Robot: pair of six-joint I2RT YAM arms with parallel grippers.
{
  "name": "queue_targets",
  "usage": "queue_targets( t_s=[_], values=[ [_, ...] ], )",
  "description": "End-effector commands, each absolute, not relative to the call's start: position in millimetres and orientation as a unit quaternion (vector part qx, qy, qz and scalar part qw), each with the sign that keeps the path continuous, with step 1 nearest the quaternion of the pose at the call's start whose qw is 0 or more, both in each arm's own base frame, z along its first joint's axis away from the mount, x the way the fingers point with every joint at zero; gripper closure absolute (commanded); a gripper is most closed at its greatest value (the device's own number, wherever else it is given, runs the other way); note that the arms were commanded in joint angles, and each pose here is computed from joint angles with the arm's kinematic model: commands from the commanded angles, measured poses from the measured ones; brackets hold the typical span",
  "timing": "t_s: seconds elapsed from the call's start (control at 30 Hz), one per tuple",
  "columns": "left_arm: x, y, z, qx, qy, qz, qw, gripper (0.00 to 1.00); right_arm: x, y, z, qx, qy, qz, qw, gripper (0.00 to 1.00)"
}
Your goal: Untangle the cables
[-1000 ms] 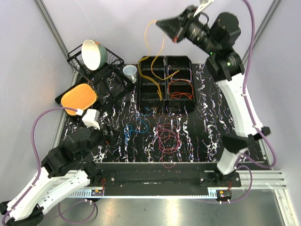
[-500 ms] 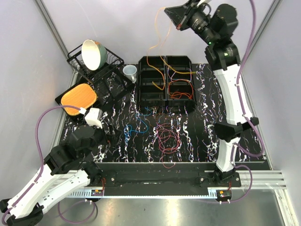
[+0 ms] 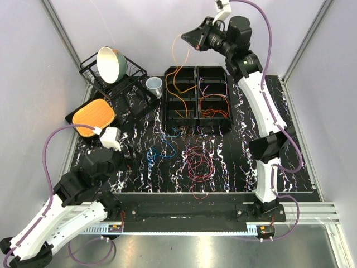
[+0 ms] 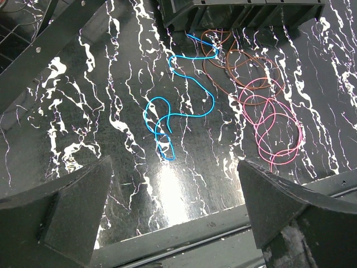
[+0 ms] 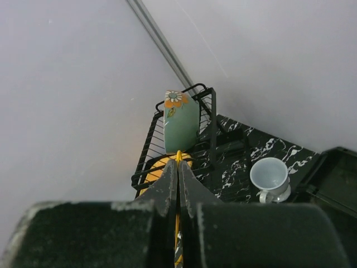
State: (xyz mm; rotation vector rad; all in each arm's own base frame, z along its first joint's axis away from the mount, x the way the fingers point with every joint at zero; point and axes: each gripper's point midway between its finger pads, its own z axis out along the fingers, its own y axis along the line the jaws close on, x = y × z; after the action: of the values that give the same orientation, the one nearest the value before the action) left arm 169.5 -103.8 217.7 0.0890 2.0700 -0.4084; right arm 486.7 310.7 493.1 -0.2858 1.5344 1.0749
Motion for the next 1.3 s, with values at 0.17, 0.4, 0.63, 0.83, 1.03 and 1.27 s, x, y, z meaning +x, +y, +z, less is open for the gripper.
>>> queue_targets(
  t_s=[0.17,0.4,0.63,0.83,1.03,1.27],
  values=[
    [177.5,-104.3,231.0,0.028,0.839,-0.172,0.515,0.03,493.6,330.2,458.5,-0.117,0.662,0.514,0.533,1.0],
    [177.8,-104.6,231.1,0.027,0.839,-0.173,0.515,0.03,503.9,329.5,417.6,-0.095,0.687,0.501,0.518,1.0],
    [178.7,-104.8,230.2,0.027,0.841,-0.171,0.513,0.03,506.9,331.6,383.3,-0.08,0.7,0.505,0.499,1.0],
    [179.5,-104.2,230.2,0.025,0.841,-0.17,0.513,0.03,508.8,342.7,385.2,-0.07,0.681,0.54,0.489,1.0],
    [180.1,-103.8,228.9,0.024,0.842,-0.168,0.512,0.04,505.7,365.3,377.5,-0.069,0.675,0.56,0.476,1.0],
    [180.2,-103.9,228.1,0.024,0.843,-0.167,0.511,0.04,509.6,374.2,355.4,-0.062,0.686,0.56,0.46,1.0]
  ],
)
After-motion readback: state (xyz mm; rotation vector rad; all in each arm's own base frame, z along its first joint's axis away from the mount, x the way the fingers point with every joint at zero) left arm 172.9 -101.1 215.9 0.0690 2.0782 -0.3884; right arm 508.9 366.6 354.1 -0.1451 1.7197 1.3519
